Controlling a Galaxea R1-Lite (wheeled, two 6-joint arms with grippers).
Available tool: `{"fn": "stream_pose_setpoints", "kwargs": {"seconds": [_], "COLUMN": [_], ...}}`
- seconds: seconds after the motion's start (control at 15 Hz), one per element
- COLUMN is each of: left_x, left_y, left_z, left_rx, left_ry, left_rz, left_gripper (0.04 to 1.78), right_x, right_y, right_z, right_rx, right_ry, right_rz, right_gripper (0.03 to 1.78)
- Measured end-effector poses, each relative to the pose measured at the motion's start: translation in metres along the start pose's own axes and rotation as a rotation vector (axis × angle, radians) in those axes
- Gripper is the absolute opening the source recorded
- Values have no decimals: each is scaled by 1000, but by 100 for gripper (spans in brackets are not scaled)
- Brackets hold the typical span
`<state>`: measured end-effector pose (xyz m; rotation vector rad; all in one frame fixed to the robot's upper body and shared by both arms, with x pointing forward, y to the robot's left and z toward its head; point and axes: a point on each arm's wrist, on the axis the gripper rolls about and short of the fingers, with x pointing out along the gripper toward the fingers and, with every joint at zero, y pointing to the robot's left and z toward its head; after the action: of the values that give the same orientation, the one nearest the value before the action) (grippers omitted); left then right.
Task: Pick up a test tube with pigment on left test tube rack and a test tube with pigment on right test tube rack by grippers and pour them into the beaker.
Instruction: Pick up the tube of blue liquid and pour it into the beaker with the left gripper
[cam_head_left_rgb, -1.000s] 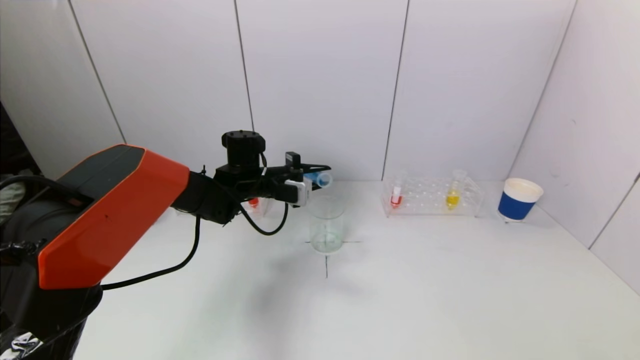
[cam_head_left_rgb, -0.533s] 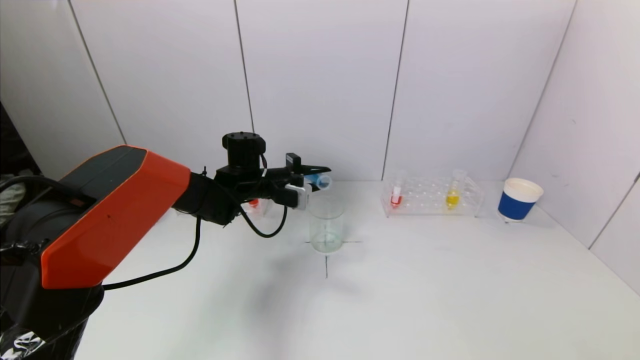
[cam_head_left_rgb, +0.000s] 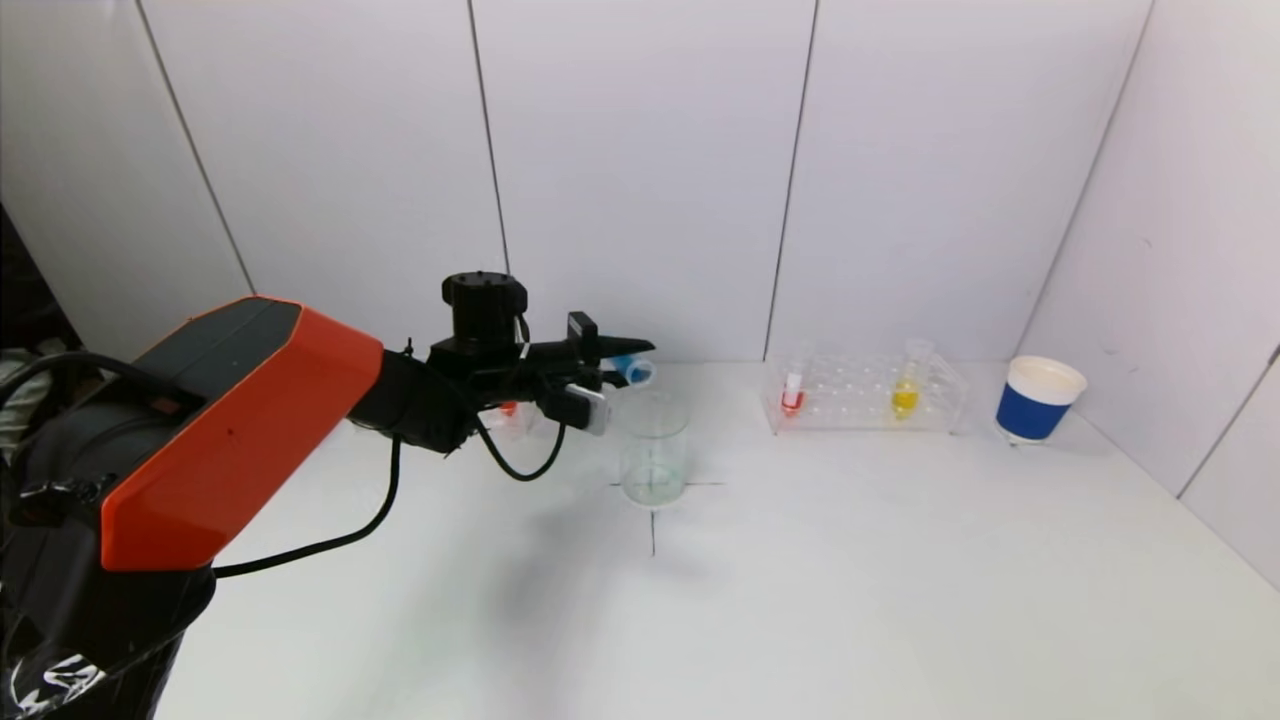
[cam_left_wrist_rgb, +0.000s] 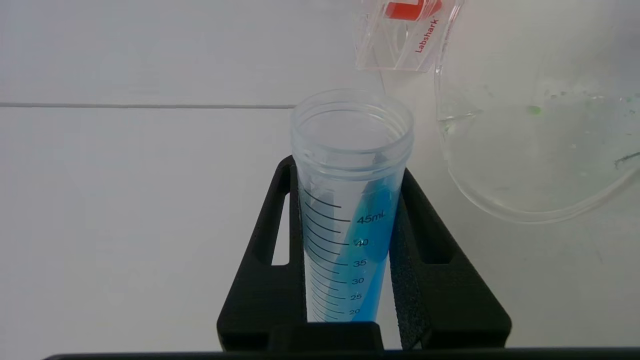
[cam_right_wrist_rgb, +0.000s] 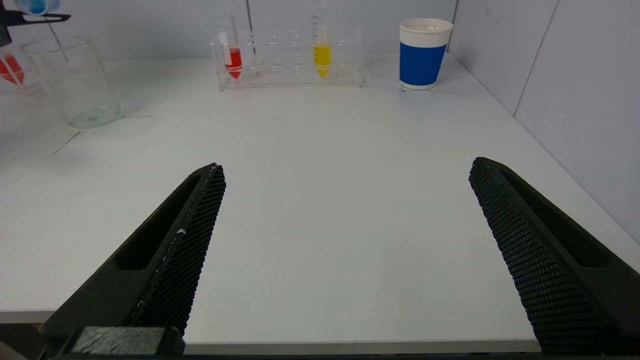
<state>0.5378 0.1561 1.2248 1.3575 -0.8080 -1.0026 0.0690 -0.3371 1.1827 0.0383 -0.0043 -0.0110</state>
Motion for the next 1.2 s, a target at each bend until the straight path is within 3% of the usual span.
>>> {"fn": "stream_pose_setpoints", "kwargs": {"seconds": [1.2], "left_x": [6], "left_y": [4], "left_z": [-4], "left_rx": [148], "left_ry": [25], "left_rz": [16], "left_gripper": [48], "right_x": [0], "right_y": [0], "right_z": [0], "right_rx": [0], "right_ry": [0], "right_rz": [0], "right_gripper": [177]}}
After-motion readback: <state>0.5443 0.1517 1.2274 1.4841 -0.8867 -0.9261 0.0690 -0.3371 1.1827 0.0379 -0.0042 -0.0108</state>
